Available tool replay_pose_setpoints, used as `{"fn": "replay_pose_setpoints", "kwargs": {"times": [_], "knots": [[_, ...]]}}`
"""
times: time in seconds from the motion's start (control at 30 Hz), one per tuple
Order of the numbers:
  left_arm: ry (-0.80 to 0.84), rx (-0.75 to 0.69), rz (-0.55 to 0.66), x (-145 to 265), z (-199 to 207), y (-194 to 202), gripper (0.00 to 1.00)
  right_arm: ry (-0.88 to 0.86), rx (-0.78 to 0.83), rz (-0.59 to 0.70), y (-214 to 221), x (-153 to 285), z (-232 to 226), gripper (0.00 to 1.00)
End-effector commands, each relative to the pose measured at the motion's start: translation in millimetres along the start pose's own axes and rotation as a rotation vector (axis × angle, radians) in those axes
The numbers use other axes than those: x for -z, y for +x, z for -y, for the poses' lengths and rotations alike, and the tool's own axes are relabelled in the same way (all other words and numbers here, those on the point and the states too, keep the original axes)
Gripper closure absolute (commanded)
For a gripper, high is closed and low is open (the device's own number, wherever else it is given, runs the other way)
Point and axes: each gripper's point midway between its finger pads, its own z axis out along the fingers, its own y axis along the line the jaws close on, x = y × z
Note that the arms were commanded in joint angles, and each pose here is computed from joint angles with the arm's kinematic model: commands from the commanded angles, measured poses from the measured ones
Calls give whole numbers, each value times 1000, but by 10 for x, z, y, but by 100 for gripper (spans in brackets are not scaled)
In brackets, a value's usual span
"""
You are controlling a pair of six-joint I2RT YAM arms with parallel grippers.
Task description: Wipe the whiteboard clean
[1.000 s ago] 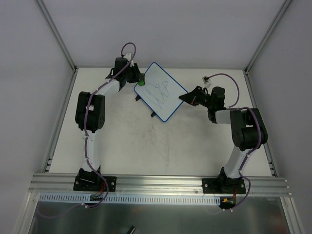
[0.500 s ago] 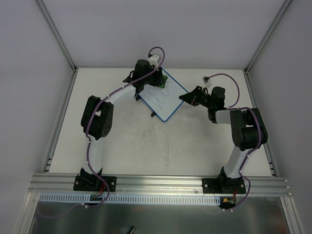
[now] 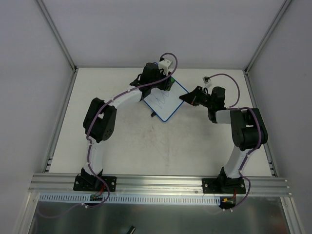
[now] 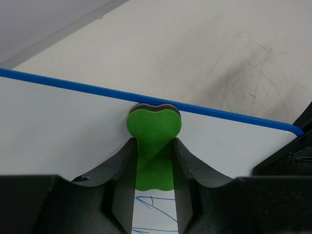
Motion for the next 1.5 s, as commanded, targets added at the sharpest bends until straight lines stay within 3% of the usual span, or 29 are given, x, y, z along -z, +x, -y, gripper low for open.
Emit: {"fn": "replay_pose_setpoints", "kwargs": {"times": [0.0,0.1,0.33,0.73,0.93,1.23,1.47], "knots": [[12,-30,20,31,143,-79,100,-93,159,59,-279,-37,-318,100],[-31,-18,13,9,9,-38,100,-93,159,59,-279,-32,-314,100],[-119,195,1,138,-449,96,100,-92,158,58,-277,-32,-312,100],[-207,302,-14,278,-1035,379,100,-98,157,57,-275,-28,-337,100],[-265,476,-27,448,-1450,610,100,-99,156,56,-273,-27,-339,100],[-261,593,-43,455,-1595,763,100,-101,155,56,-275,-30,-341,100],[-214,584,-29,429,-1496,687,100,-98,150,55,-273,-33,-325,100]]}}
